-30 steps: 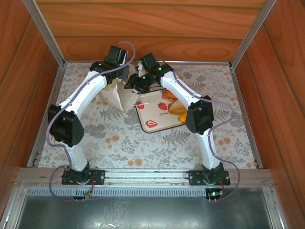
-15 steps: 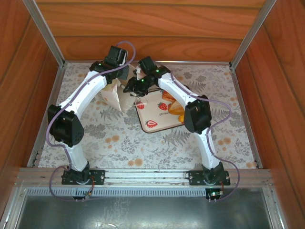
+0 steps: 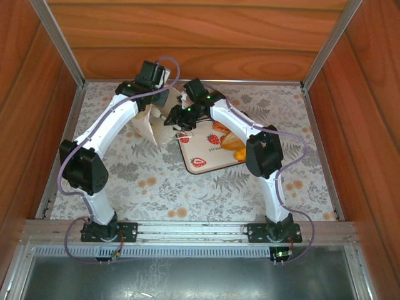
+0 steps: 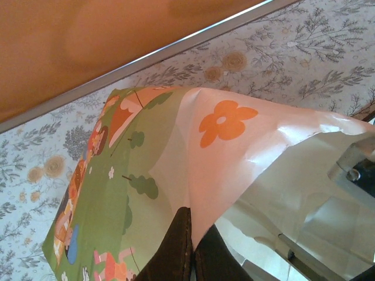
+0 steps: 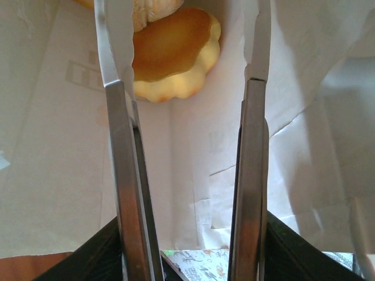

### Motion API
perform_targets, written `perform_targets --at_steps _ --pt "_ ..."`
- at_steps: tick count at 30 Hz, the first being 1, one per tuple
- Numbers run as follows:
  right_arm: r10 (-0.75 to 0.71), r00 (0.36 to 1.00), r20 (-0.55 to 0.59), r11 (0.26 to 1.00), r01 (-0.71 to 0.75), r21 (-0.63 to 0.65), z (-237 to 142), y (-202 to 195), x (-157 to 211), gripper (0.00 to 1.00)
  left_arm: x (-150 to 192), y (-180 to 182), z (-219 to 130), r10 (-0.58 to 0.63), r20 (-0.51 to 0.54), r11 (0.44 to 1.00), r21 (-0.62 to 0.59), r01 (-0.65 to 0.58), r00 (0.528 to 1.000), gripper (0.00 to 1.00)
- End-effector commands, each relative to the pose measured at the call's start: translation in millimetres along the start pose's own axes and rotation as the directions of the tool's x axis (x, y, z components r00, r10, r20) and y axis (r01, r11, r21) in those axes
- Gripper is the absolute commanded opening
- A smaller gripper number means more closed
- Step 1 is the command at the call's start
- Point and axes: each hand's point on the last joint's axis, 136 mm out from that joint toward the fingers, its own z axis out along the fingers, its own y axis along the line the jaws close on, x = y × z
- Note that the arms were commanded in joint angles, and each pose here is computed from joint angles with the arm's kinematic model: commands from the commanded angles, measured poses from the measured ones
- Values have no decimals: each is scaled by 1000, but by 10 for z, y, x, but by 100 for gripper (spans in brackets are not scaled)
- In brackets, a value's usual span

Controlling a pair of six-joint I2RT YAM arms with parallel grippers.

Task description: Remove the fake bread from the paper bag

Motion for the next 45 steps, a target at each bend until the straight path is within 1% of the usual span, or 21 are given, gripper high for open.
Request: perform_targets --at_steps 1,5,9,15,21,30,33,39,40,42,43,45 --pt "-32 999 34 998 34 -58 -37 235 -123 53 -66 -17 -138 20 35 1000 24 -21 999 0" --pt "-31 999 42 998 34 -61 4 247 -196 53 -68 -47 -127 18 35 999 40 -19 999 0" --pt "-14 999 43 999 15 -40 56 188 -236 54 -101 -64 -137 14 43 999 52 -16 999 0" --pt "14 999 32 1000 -13 -23 107 103 -209 54 -85 -66 -108 13 36 999 49 -15 999 0" --pt "10 999 31 999 -8 -52 168 122 -247 55 -83 -86 -114 7 37 998 61 -9 999 0" --pt "38 999 16 999 -38 -32 329 6 -306 56 -70 -123 -105 6 34 997 80 -8 999 0" --pt "27 999 20 999 -26 -36 338 21 -330 55 -62 -123 -102 4 32 997 81 -6 999 0" --pt "-9 999 32 997 11 -76 330 124 -390 44 -41 -136 -80 6 25 997 82 -8 1000 0" --pt "-13 999 32 997 16 -78 327 130 -390 38 -41 -137 -79 6 25 997 83 -8 1000 0" --pt "-20 999 35 997 22 -70 305 140 -392 12 -35 -133 -74 5 23 997 82 -6 1000 0" --pt "-24 999 40 997 27 -66 281 153 -395 7 -38 -137 -72 6 24 997 82 -8 1000 0" --pt "-37 998 48 998 39 -55 230 173 -392 7 -35 -128 -70 5 22 997 78 -6 1000 0"
